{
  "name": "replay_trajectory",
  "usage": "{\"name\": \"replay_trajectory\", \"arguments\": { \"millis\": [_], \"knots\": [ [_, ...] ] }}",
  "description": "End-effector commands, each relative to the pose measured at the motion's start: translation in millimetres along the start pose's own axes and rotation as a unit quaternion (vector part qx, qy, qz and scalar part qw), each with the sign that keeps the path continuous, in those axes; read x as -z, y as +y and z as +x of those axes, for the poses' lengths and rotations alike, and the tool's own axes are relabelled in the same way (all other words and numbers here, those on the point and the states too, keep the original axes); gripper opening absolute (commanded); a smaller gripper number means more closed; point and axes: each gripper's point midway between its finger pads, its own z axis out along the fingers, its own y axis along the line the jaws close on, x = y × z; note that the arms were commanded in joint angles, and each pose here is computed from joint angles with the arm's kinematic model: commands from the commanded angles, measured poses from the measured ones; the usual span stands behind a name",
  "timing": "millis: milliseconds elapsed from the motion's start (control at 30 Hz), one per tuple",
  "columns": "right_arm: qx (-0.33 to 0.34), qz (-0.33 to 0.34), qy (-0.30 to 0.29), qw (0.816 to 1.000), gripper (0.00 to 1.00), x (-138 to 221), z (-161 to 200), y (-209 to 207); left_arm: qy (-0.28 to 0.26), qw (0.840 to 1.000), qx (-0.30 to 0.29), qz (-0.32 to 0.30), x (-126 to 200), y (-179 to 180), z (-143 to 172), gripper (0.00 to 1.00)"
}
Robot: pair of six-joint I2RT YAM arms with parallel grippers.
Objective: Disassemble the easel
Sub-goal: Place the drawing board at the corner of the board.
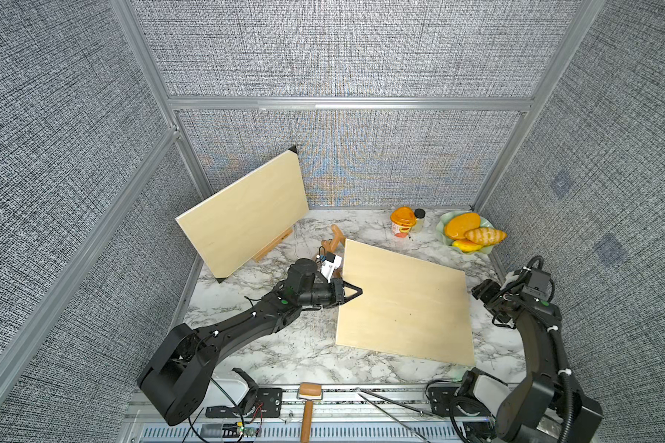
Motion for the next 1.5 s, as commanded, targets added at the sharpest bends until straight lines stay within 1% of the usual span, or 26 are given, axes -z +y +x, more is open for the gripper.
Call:
{"name": "replay_trajectory", "arguments": {
  "millis": [0,133,333,500,700,800,900,1100,1267,1333,1467],
  "knots": [
    [-0.013,0.037,-0.008,0.999,0.70,2.4,-3.5,-12.4,-0.015,0.999,-0.043,0.023,-1.7,-12.2,-6.7,0.00],
    [-0.024,0.038,0.000,0.999,0.70,-2.6,-7.3,-16.6,-0.008,0.999,-0.034,0.030,-6.3,-10.2,-5.1,0.00],
    [-0.027,-0.029,0.023,0.999,0.70,-5.9,-5.0,6.2,-0.011,0.999,-0.022,0.021,-18.3,-11.3,-7.6,0.00],
    [-0.029,-0.068,0.041,0.996,0.70,-11.6,9.3,15.0,-0.018,1.000,-0.008,0.021,-42.4,-19.8,-6.7,0.00],
    [-0.026,-0.085,0.071,0.993,0.70,-21.4,28.9,14.9,-0.025,0.999,0.021,0.032,-75.7,-19.6,5.5,0.00],
    [-0.025,-0.092,0.078,0.992,0.70,-23.4,33.4,16.0,-0.025,0.998,0.038,0.042,-89.7,-18.1,12.4,0.00],
    [-0.022,-0.102,0.080,0.991,0.70,-23.7,35.1,19.9,-0.038,0.995,0.064,0.063,-96.3,-15.6,17.3,0.00],
    [-0.012,-0.115,0.094,0.989,0.70,-29.2,41.9,28.4,-0.073,0.994,0.075,0.032,-104.4,0.7,24.7,0.00],
    [-0.003,-0.120,0.117,0.986,0.70,-38.5,55.8,34.0,-0.107,0.987,0.115,0.013,-103.2,24.4,28.2,0.00],
    [0.003,-0.121,0.128,0.984,0.70,-41.1,61.6,37.3,-0.095,0.989,0.115,0.014,-109.7,27.7,31.3,0.00],
    [0.022,-0.117,0.144,0.982,0.70,-44.7,70.8,42.7,-0.048,0.993,0.111,0.012,-130.9,35.2,43.7,0.00]
  ]
}}
